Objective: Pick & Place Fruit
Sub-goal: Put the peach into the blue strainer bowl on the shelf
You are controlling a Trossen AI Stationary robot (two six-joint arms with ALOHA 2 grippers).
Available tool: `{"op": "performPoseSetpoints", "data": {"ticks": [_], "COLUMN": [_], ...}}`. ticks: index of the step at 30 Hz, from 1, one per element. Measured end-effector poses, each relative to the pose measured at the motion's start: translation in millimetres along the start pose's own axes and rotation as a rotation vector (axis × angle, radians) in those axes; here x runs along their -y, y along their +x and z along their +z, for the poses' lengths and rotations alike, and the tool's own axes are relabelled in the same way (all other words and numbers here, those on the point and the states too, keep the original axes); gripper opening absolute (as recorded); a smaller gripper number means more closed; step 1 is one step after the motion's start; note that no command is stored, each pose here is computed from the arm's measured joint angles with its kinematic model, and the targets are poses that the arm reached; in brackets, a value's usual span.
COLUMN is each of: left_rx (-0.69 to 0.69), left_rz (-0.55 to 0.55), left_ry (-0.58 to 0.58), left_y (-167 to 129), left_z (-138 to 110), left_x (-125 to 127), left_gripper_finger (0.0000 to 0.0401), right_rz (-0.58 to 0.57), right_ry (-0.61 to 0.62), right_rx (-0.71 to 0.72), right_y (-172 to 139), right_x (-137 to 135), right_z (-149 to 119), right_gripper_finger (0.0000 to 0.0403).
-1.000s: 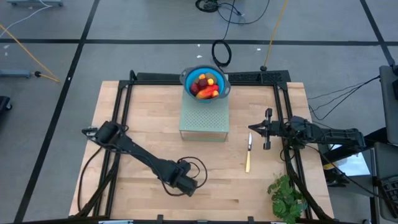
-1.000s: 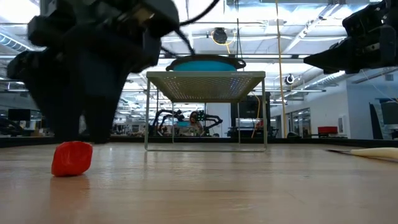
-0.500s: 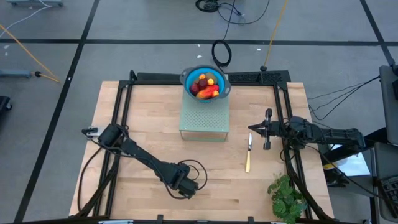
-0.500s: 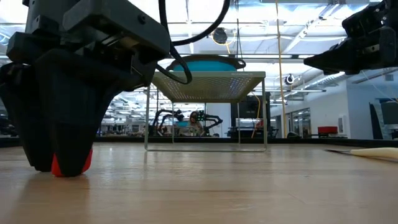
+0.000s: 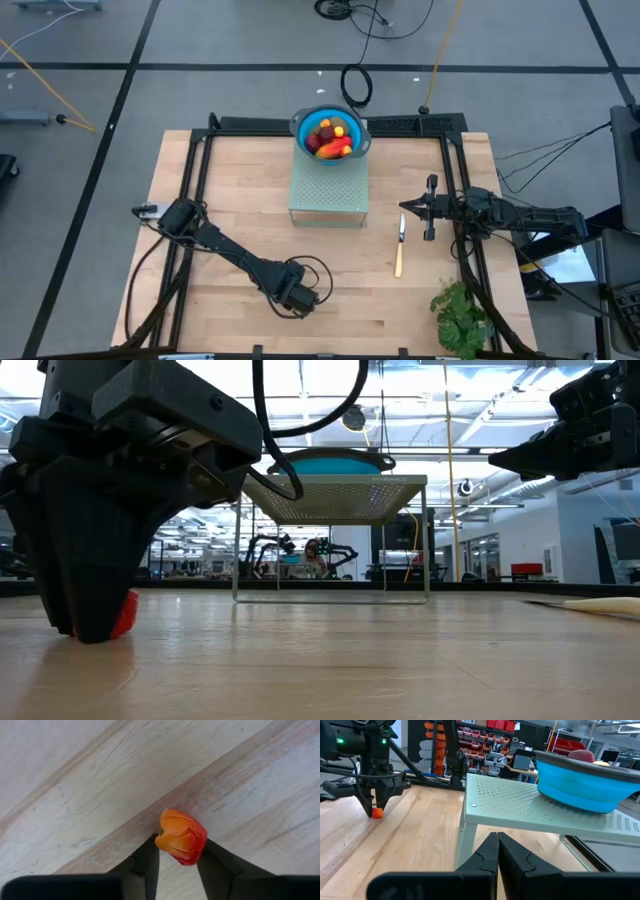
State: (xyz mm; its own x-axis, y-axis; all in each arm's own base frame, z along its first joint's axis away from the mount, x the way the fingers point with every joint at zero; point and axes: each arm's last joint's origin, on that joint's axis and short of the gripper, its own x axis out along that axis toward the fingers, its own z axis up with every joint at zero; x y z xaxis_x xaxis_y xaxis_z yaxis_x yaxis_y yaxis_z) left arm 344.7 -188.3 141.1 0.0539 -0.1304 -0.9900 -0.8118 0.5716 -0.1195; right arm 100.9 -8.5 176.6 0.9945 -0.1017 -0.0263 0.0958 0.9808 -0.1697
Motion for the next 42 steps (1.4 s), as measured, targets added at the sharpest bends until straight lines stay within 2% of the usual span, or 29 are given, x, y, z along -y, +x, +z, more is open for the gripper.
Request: {"op": "performPoseSetpoints", "data": {"ticks": [7,19,25,29,33,37,42], "left_rx": [0.002,0.019,0.068,0.199,0.418,0.666,0.917], "left_rz": [-0.002,0.008,-0.05,-0.112,-0.167,-0.229,-0.251], "left_ry": [-0.018,-0.02,-0.015,0.016,0.084,0.184,0.34], "left_y": [-2,-10,-33,-62,-94,-127,-159], "left_z": [0,0,-2,-1,1,2,4], "left_x": [0,-4,-4,-7,-12,-14,-14], "left_gripper_finger": [0.008,0.0077,0.0077,0.0077,0.0076,0.0076,0.0076], "right_rz": [0.0,0.002,0.003,0.004,0.004,0.004,0.004], "right_ry": [0.0,0.001,0.001,0.001,0.001,0.001,0.001], "right_rx": [0.0,-0.003,-0.003,-0.003,-0.002,-0.002,-0.002], "right_y": [0,0,0,0,0,0,0], "right_x": [0,0,0,0,0,0,0], "right_z": [0,0,0,0,0,0,0], "right_gripper_finger": [0.0,0.0,0.0,0.0,0.0,0.0,0.0]}}
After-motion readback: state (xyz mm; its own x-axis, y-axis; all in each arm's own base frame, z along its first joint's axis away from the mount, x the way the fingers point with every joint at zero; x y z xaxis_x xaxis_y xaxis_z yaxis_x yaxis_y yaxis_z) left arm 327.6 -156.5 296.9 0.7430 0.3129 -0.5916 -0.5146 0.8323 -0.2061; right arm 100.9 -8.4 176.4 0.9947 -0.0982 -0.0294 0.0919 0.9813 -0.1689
